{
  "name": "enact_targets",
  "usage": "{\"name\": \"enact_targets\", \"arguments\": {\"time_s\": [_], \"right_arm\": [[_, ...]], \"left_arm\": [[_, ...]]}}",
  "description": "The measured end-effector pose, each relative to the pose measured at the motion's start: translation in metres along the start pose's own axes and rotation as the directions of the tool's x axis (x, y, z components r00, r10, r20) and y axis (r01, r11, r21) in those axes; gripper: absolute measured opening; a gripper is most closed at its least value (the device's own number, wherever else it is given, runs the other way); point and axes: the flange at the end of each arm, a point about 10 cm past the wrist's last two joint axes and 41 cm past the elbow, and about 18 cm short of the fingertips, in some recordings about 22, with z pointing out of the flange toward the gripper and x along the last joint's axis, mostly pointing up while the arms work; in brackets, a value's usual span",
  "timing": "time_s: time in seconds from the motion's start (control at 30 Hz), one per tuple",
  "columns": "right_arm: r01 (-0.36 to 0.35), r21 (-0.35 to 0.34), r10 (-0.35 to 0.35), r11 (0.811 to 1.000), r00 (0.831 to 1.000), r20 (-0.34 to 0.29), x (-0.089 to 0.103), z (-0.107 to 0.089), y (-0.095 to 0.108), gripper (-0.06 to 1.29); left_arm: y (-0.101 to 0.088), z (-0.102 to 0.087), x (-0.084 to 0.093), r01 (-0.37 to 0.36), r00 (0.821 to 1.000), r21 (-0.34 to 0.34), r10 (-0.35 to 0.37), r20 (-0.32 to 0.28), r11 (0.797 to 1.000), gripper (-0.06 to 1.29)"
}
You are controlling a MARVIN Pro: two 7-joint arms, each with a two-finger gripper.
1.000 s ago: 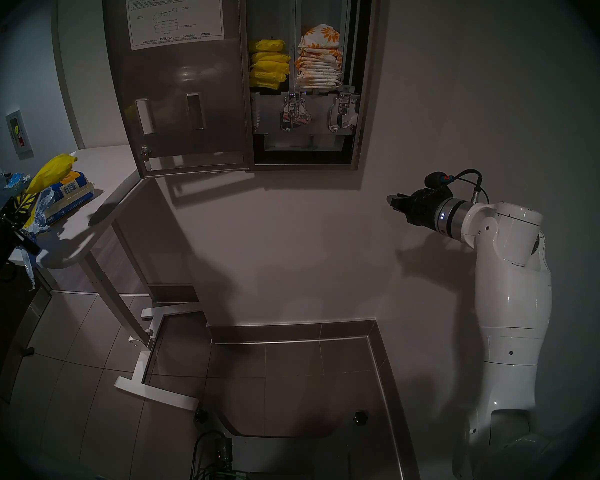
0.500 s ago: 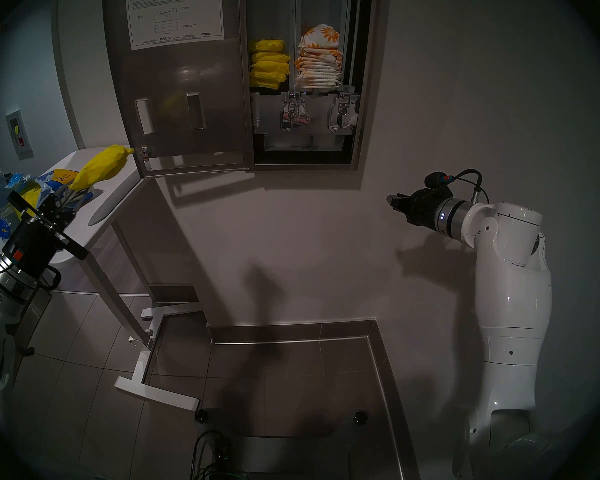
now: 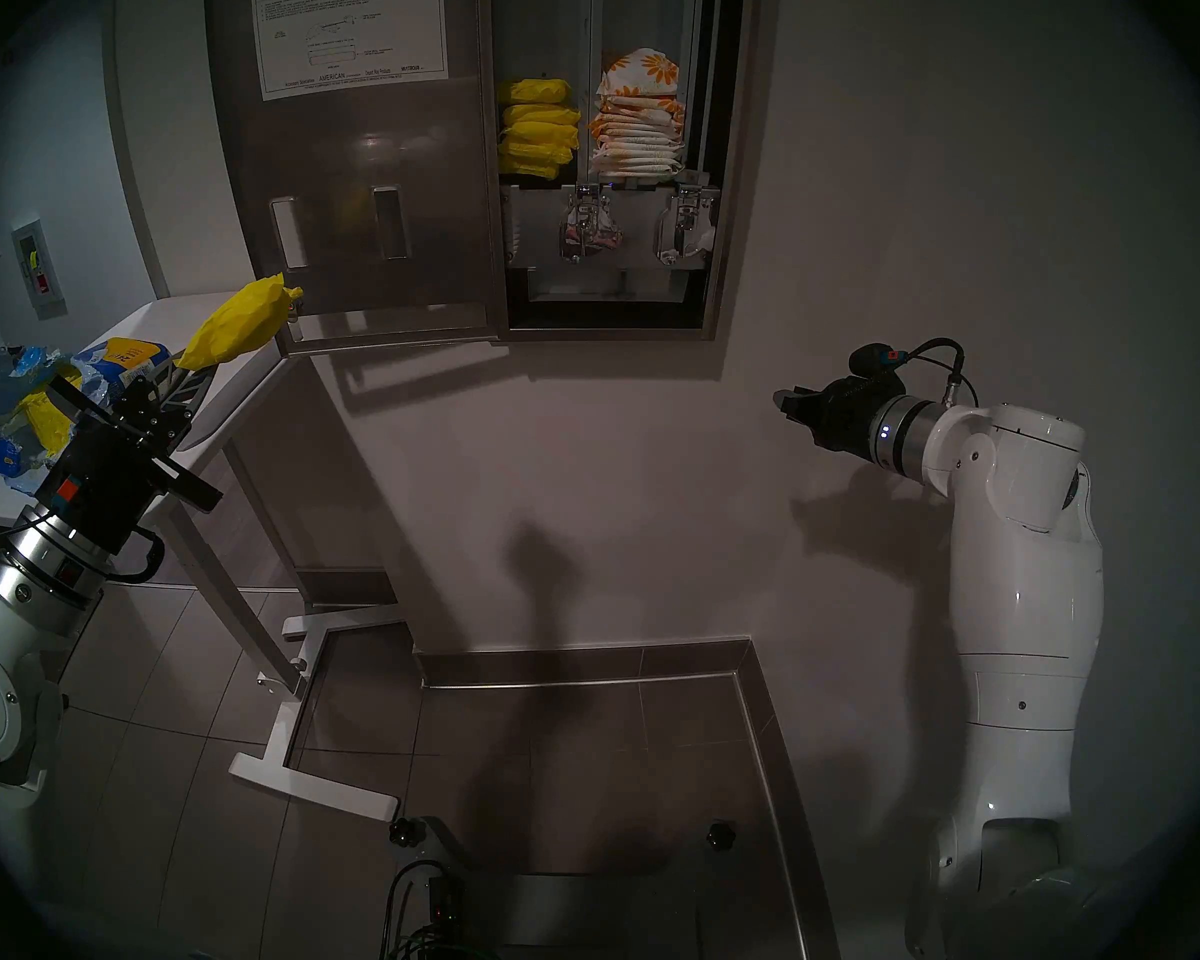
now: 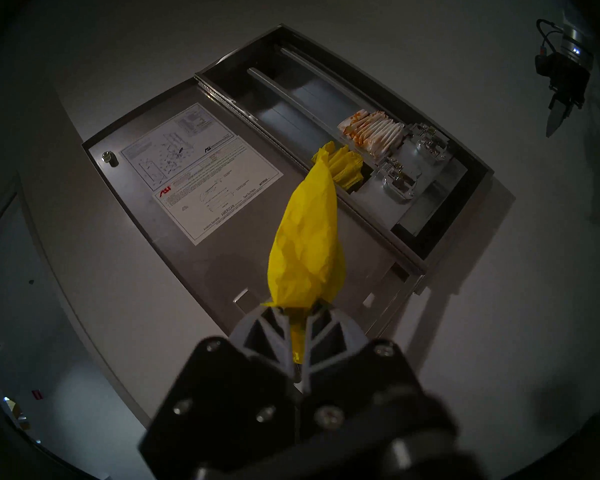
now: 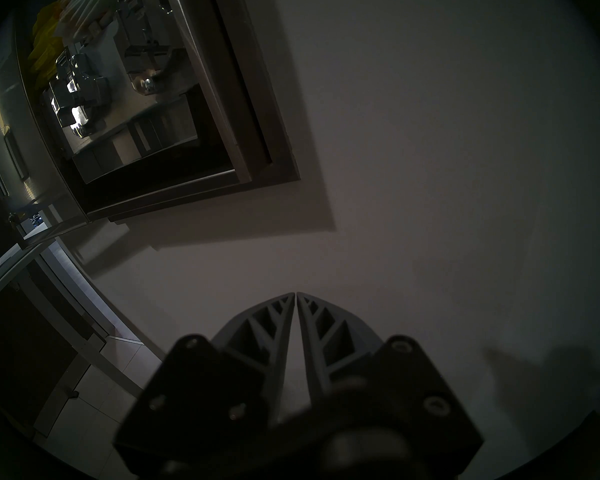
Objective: Open the dispenser door, put the pads inside, close the door
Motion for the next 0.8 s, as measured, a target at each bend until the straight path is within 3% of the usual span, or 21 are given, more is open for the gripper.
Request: {"name": "enact_targets", "arguments": {"time_s": [0.27, 0.53, 0.8], "right_arm": [[0.0, 0.0, 0.0, 1.0, 1.0, 0.0, 0.0, 0.0, 0.0, 0.15], [-0.001, 0.0, 0.001, 1.0, 1.0, 0.001, 0.0, 0.0, 0.0, 0.15], [-0.001, 0.001, 0.001, 1.0, 1.0, 0.001, 0.0, 0.0, 0.0, 0.15]], "left_arm": [[0.02, 0.018, 0.012, 0.053, 0.996, -0.009, -0.053, -0.075, 0.999, -0.02], [0.042, 0.041, 0.031, 0.12, 0.979, -0.027, -0.123, -0.163, 0.992, -0.02], [0.062, 0.061, 0.045, 0.196, 0.967, -0.03, -0.199, -0.161, 0.98, -0.02]]}}
